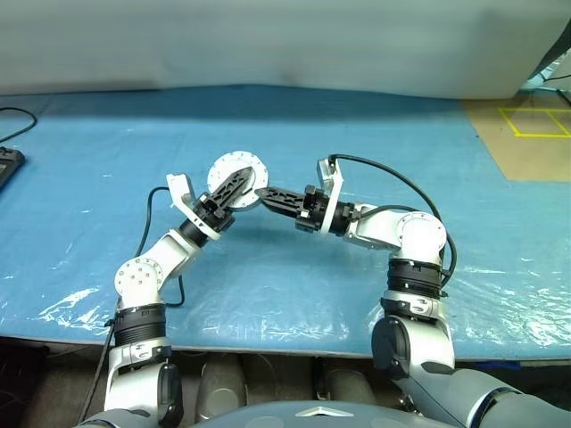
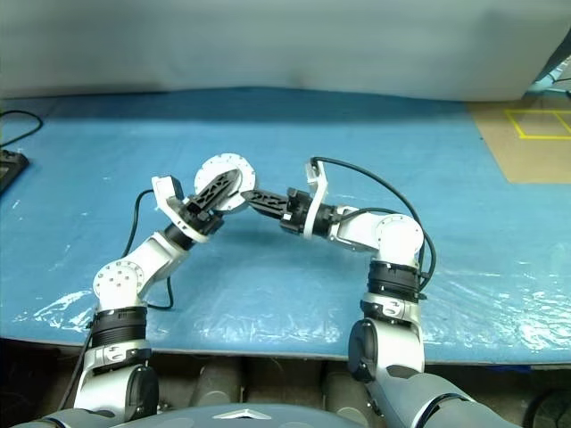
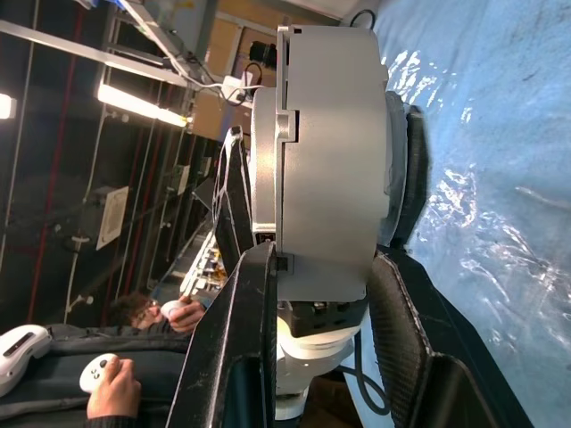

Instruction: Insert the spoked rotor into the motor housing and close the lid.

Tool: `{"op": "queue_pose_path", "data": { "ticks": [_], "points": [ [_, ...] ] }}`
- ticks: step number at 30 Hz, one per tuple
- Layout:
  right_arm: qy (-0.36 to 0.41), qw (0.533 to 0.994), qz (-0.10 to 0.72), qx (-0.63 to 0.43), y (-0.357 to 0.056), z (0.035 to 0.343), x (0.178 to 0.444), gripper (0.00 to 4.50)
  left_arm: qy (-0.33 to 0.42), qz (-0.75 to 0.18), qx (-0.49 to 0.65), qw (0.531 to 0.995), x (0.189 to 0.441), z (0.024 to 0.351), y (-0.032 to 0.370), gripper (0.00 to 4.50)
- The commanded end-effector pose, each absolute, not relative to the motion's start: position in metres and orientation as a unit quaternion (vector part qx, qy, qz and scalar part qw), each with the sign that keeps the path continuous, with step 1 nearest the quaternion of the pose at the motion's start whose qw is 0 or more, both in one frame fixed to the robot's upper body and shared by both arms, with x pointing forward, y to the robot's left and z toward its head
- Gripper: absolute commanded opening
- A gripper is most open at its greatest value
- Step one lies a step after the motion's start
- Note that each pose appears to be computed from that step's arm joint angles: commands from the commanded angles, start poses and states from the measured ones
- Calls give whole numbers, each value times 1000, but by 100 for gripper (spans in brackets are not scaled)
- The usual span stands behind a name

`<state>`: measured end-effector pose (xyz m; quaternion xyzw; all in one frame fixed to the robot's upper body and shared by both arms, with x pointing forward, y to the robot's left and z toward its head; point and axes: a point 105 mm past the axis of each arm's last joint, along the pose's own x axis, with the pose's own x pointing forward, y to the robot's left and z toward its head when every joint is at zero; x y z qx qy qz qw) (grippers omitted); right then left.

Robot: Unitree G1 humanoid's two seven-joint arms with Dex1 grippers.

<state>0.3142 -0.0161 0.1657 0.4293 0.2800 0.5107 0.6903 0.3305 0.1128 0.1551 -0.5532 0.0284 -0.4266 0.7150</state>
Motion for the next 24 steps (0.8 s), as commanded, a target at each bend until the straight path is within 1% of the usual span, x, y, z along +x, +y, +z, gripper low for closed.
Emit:
{"op": "queue_pose_path", "data": {
  "ticks": [1, 3, 8, 10, 11, 12, 16, 18, 20, 22, 24],
  "points": [
    [229, 671, 558, 431, -12, 195, 308, 113, 15, -407, -549, 730, 334, 157, 124, 268],
    [227, 674, 554, 432, -13, 195, 309, 113, 20, -403, -547, 733, 335, 156, 124, 268],
    [220, 702, 537, 413, -16, 191, 316, 113, 26, -385, -546, 743, 340, 152, 126, 268],
    [220, 727, 510, 404, -20, 184, 326, 183, 24, -374, -548, 748, 342, 150, 129, 268],
    [212, 734, 507, 400, -22, 184, 329, 205, 26, -365, -546, 753, 345, 148, 131, 268],
    [203, 746, 496, 395, -25, 184, 333, 242, 25, -358, -546, 757, 346, 146, 133, 268],
    [151, 813, 423, 370, -40, 182, 361, 379, 28, -315, -538, 781, 357, 137, 143, 268],
    [131, 838, 390, 358, -48, 179, 372, 379, 26, -285, -531, 797, 365, 131, 150, 268],
    [130, 858, 367, 337, -55, 171, 380, 379, 23, -207, -524, 826, 382, 118, 168, 268],
    [127, 864, 371, 316, -56, 167, 380, 379, 10, -137, -515, 846, 398, 111, 190, 268],
    [124, 863, 376, 313, -57, 166, 378, 379, 3, -95, -508, 856, 409, 109, 204, 268]
  ]
}}
